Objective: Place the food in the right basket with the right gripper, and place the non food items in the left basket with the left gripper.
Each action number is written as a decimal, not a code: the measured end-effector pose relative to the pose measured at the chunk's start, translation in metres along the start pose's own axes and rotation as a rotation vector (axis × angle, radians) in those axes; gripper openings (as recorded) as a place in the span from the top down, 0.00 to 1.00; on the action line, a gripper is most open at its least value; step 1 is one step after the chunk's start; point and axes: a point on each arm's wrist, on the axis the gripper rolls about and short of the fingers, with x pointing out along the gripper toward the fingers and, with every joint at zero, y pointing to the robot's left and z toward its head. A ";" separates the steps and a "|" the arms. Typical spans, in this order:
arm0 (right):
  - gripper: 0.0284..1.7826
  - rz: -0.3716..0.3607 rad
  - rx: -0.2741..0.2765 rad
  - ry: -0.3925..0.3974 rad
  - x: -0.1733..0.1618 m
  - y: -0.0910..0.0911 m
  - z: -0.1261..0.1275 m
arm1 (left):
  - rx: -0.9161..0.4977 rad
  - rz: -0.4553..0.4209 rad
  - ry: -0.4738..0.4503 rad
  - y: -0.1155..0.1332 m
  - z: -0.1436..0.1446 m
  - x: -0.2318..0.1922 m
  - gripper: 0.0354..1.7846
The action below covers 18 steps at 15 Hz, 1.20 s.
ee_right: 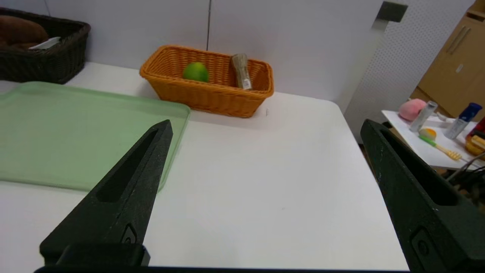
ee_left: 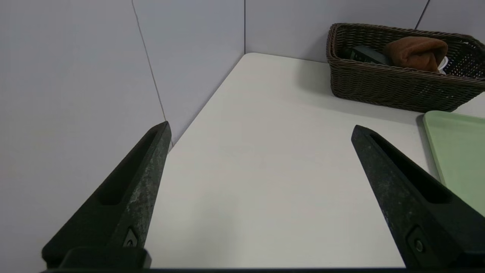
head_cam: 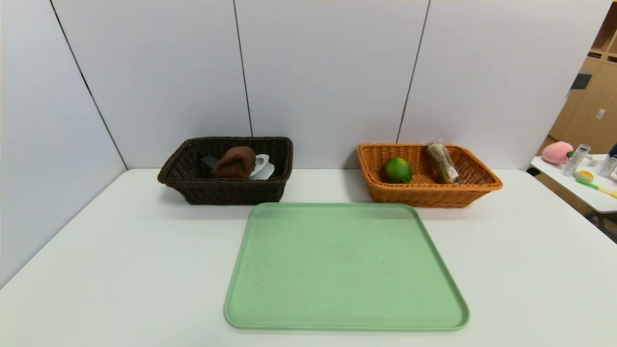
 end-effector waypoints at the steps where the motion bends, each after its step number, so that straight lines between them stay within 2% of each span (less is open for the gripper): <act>1: 0.04 0.014 -0.001 -0.007 -0.004 0.001 -0.001 | -0.005 0.000 0.002 0.000 -0.001 0.000 0.06; 6: 0.04 0.071 -0.022 -0.079 -0.022 0.006 -0.024 | -0.006 -0.013 -0.025 0.003 -0.005 -0.006 0.06; 8: 0.04 0.099 -0.040 -0.125 -0.026 0.008 -0.032 | 0.006 -0.058 -0.062 0.004 -0.008 -0.013 0.06; 11: 0.04 0.090 -0.057 -0.230 -0.027 0.009 -0.032 | 0.037 -0.122 -0.141 0.006 -0.010 -0.023 0.06; 14: 0.04 0.079 -0.063 -0.283 -0.019 0.009 -0.038 | 0.090 -0.189 -0.173 0.007 -0.023 -0.027 0.06; 18: 0.04 0.066 -0.070 -0.350 -0.009 0.010 -0.043 | 0.093 -0.197 -0.238 0.005 -0.032 -0.020 0.06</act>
